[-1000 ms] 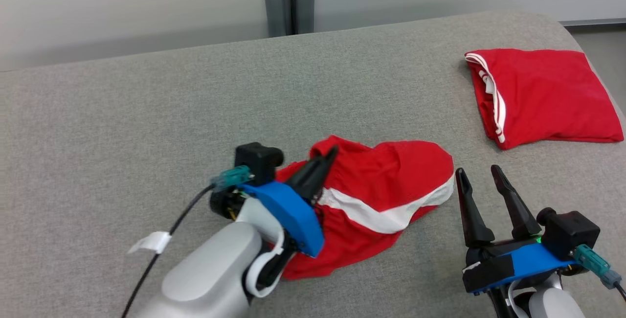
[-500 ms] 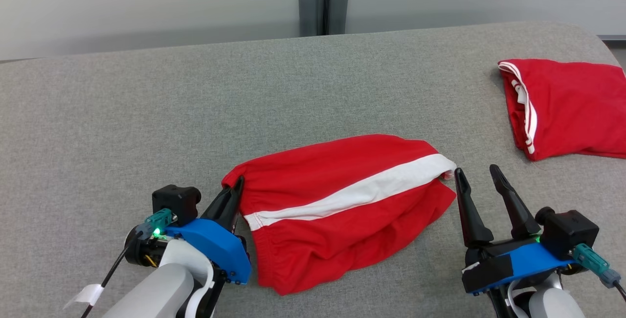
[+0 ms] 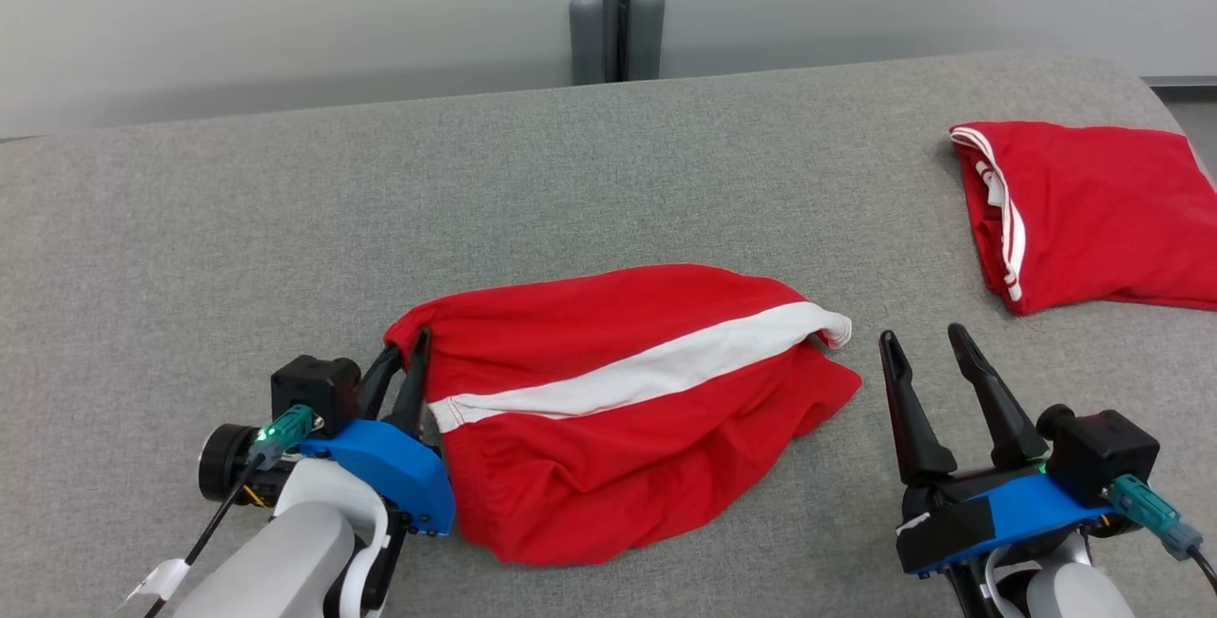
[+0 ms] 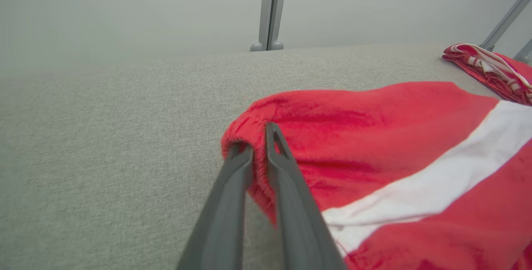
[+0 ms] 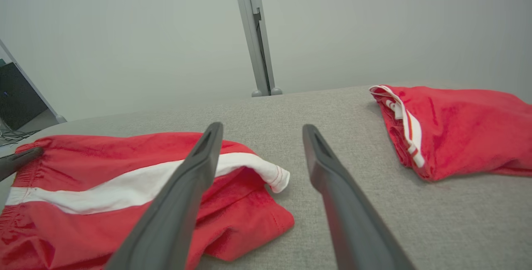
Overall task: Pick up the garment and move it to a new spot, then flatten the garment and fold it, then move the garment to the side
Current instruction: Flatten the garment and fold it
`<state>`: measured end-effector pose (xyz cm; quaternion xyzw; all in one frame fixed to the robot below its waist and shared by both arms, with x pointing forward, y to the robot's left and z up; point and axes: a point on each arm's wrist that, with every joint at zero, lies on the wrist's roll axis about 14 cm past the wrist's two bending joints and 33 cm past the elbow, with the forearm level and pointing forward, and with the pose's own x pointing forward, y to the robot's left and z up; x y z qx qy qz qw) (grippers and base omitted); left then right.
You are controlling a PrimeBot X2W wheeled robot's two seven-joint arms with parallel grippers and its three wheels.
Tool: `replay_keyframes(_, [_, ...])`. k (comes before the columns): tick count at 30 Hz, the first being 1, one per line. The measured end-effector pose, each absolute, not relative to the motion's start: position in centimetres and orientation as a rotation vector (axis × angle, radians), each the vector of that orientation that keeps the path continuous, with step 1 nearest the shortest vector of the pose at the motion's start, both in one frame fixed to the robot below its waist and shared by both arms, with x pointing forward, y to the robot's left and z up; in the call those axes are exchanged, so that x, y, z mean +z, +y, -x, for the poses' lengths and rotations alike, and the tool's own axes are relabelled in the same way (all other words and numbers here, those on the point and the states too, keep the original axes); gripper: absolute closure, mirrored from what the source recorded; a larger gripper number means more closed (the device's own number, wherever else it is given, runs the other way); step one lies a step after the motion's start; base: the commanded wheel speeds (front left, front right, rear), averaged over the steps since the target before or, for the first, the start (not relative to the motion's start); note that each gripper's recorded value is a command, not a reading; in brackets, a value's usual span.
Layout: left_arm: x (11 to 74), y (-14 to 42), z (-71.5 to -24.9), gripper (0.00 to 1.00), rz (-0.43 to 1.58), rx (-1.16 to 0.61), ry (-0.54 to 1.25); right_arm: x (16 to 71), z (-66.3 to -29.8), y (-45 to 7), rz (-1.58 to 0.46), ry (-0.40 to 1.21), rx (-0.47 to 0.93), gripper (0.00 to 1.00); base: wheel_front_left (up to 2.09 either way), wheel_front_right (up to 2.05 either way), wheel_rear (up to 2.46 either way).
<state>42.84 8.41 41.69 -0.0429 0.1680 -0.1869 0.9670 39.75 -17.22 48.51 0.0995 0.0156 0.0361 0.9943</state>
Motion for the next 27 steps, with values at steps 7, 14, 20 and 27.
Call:
replay_keyframes(7, [43.0, 8.9, -41.9, 0.0, 0.221, -0.32, 0.301, 49.1, -39.4, -17.7, -0.192, 0.015, 0.06, 0.0, 0.0, 0.0, 0.0])
replay_keyframes(14, [47.3, 11.8, -41.3, 0.0, 0.264, -0.235, 0.134, 50.2, -39.5, -16.9, -0.188, -0.008, 0.086, 0.0, 0.0, 0.0, 0.0])
replay_keyframes(20, [49.6, 15.0, -40.0, 0.0, 0.255, -0.144, 0.021, 51.1, -39.5, -16.6, -0.188, -0.029, 0.097, 0.0, 0.0, 0.0, 0.0])
replay_keyframes(27, [48.3, 17.7, -37.6, 0.0, 0.208, -0.078, 0.037, 51.2, -38.9, -16.9, -0.19, -0.027, 0.089, 0.0, 0.0, 0.0, 0.0])
